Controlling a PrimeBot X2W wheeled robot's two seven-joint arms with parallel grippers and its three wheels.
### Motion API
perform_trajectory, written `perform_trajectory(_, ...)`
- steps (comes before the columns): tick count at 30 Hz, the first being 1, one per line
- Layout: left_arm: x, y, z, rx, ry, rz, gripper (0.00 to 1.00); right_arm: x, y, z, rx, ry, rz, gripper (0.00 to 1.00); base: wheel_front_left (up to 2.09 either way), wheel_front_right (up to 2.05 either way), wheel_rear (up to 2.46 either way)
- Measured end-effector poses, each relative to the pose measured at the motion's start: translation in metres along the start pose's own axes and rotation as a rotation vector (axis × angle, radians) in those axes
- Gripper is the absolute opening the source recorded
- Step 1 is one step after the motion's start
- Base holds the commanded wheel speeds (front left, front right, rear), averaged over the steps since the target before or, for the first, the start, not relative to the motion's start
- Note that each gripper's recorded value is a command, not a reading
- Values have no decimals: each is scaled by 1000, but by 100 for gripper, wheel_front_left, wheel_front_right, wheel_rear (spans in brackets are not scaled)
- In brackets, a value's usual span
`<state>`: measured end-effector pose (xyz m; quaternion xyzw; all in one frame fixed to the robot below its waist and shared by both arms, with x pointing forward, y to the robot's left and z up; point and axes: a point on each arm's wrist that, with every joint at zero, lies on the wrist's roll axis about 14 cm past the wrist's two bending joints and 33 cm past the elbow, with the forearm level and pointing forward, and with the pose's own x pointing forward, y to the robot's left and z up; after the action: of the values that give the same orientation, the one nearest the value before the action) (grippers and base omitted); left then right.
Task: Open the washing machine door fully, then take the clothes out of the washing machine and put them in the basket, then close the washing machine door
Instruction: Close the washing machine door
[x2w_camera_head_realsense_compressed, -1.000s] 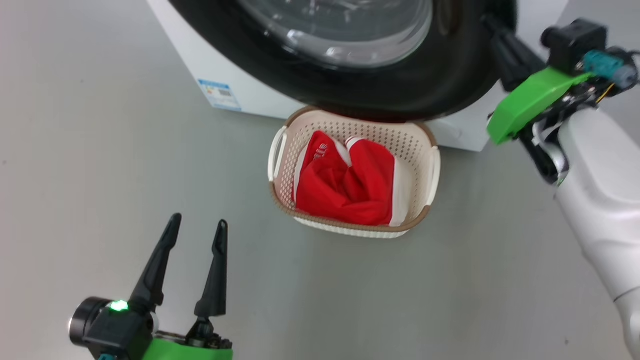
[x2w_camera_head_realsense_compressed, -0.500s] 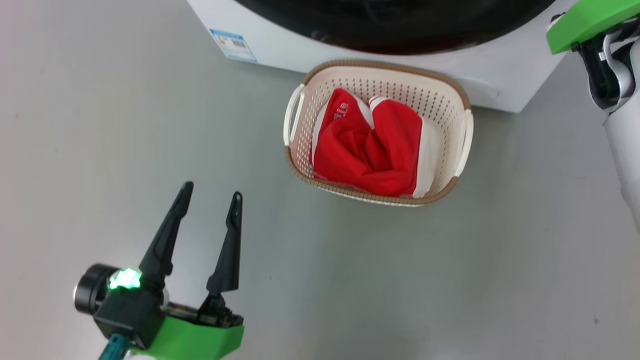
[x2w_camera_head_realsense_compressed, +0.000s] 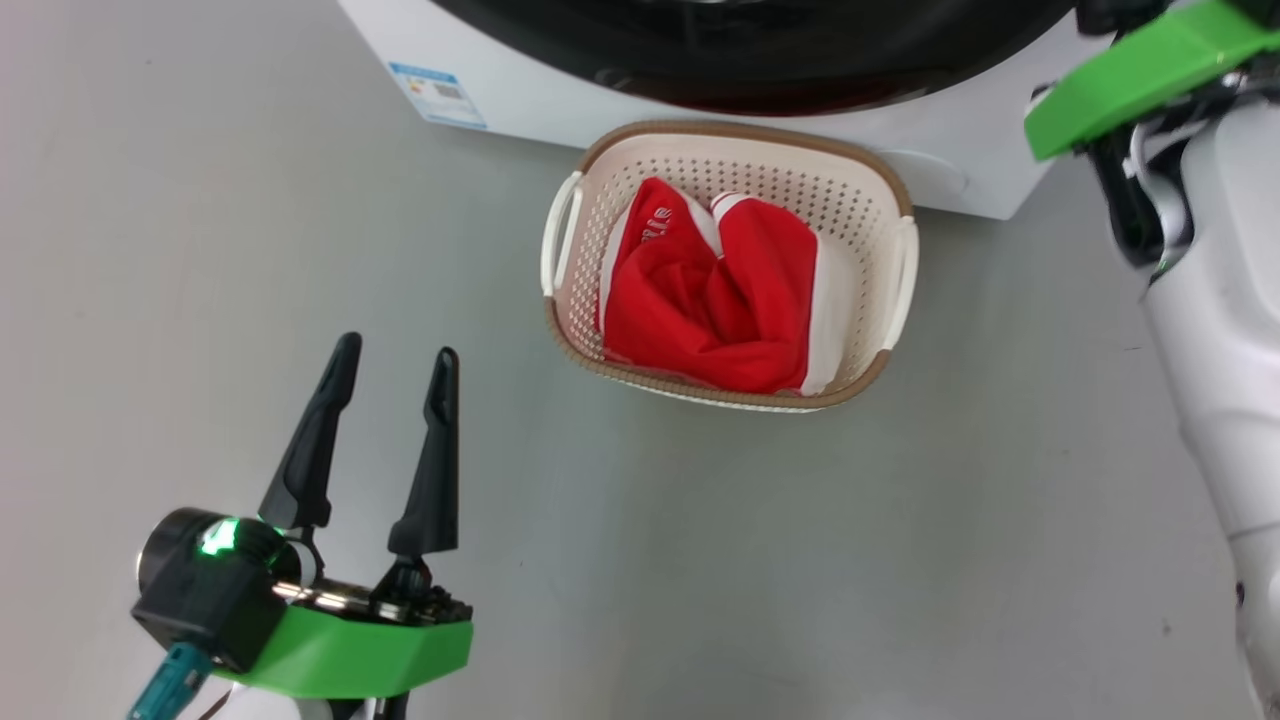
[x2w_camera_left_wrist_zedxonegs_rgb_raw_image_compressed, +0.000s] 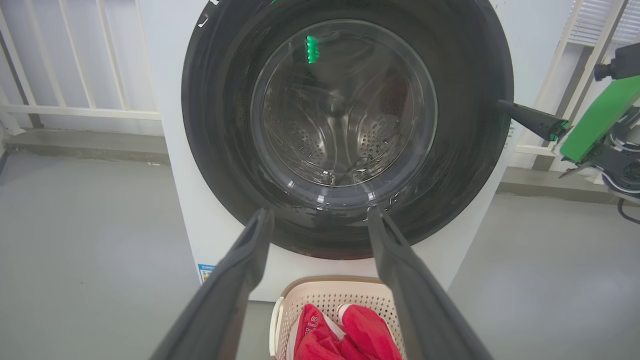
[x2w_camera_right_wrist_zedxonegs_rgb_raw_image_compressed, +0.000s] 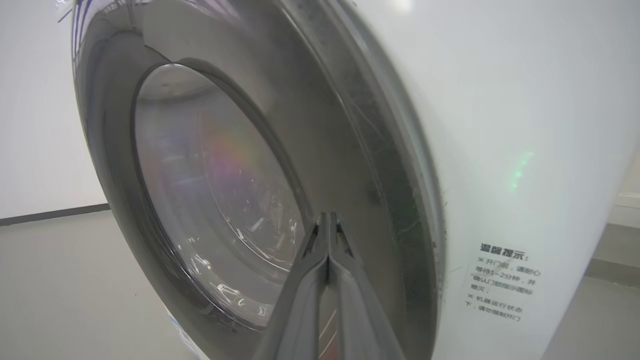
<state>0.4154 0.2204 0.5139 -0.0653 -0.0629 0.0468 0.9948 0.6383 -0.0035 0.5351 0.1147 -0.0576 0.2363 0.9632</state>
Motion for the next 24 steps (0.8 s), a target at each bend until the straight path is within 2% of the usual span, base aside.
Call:
perform_trajectory(1, 0, -1, 1, -10, -5, 0, 100, -5, -1, 0, 17, -1, -7, 45, 0, 0, 0)
perform_trajectory(2, 1, -2, 3, -18, -10, -3, 100, -10, -2, 0, 26, 1, -13, 100, 0, 0, 0)
perform_trajectory(12, 4, -15, 17, -61, -54, -44, 100, -71, -17, 4, -5, 12, -61, 100, 0, 0, 0)
perform_trajectory(24, -8, -36, 28, -106, -77, -108, 100, -169, -41, 39, -44, -54, -228, 100, 0, 0, 0)
